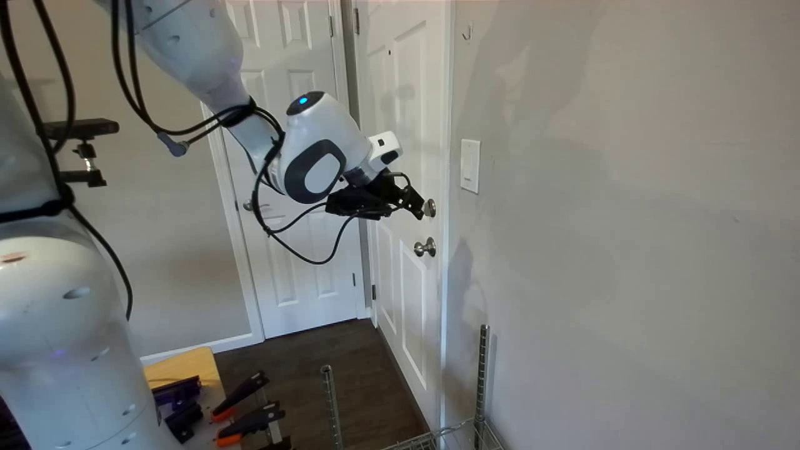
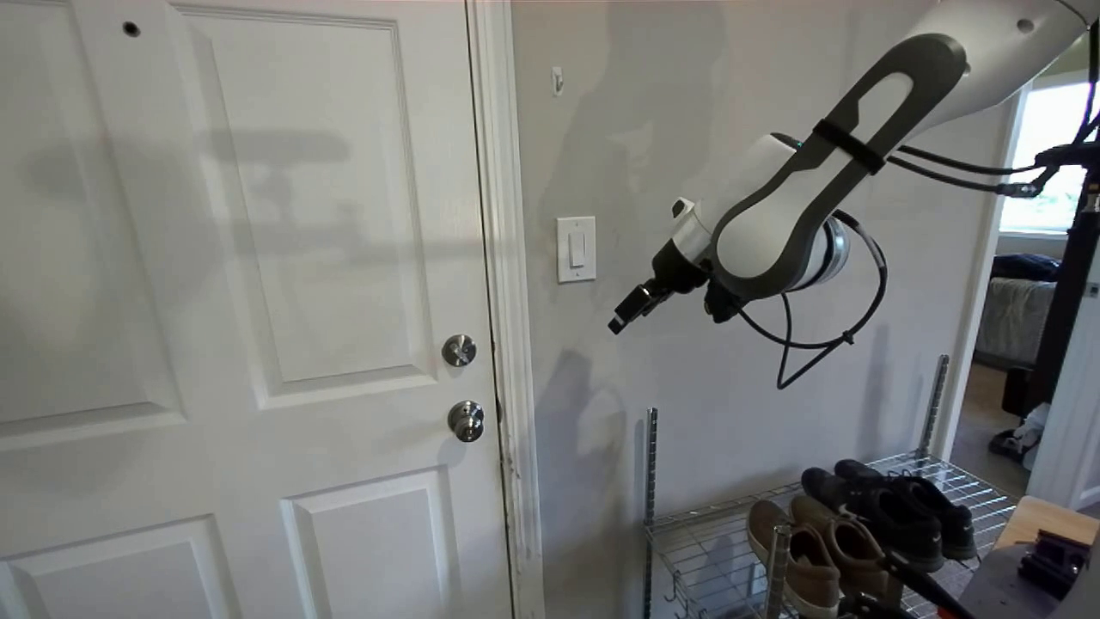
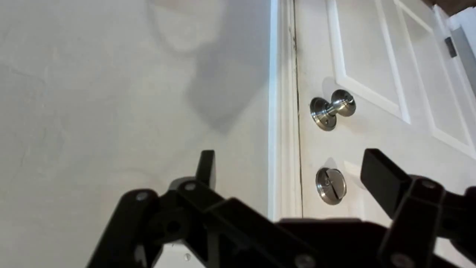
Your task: Turn off the light
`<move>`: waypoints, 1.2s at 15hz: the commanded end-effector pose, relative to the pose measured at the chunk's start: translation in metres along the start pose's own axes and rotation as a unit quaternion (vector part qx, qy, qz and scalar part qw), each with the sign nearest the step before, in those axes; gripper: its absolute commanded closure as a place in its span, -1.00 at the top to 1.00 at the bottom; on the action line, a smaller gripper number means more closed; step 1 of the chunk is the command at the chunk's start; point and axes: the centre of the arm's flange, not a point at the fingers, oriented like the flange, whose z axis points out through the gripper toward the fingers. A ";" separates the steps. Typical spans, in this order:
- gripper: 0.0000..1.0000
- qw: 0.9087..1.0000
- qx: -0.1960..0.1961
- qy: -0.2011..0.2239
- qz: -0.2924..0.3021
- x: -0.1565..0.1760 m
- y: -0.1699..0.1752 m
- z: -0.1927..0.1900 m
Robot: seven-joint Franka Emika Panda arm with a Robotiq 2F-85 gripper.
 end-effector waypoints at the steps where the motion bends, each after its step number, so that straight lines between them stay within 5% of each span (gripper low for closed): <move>1: 1.00 0.998 -0.023 0.057 0.019 -0.001 0.005 0.008; 10: 1.00 0.991 -0.034 0.126 0.035 0.070 0.004 0.007; 18: 1.00 0.982 -0.078 0.144 0.091 0.076 0.030 0.005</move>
